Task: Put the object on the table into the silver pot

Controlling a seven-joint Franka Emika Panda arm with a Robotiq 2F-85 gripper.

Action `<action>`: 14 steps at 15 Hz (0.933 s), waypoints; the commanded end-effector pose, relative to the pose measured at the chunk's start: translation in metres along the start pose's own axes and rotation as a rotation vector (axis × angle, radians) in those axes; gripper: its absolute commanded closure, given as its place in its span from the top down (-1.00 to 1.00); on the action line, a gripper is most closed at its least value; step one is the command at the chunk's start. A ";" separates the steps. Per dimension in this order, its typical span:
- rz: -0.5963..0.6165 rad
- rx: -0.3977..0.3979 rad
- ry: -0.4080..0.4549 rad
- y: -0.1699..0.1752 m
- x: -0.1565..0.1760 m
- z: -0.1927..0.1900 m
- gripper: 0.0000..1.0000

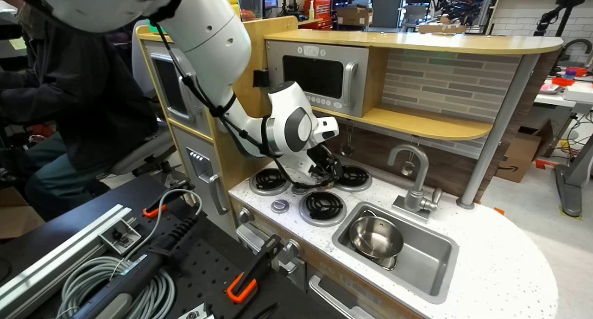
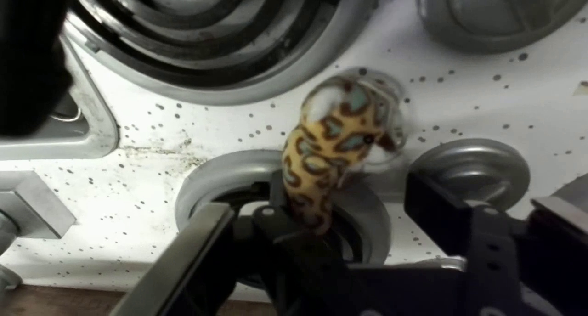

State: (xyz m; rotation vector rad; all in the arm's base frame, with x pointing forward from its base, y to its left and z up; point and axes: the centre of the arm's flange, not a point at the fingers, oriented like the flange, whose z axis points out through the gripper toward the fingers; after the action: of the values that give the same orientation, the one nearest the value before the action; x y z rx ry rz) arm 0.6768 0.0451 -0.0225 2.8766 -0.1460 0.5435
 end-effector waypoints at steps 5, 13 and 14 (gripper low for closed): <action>0.077 0.005 0.002 0.028 0.024 -0.016 -0.84; 0.194 0.063 -0.042 0.099 0.021 -0.058 -0.98; 0.225 0.061 -0.043 0.117 0.024 -0.064 -0.98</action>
State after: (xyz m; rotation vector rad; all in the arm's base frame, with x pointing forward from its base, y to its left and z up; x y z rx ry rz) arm 0.6735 -0.0146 0.0068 2.9240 -0.3848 0.5176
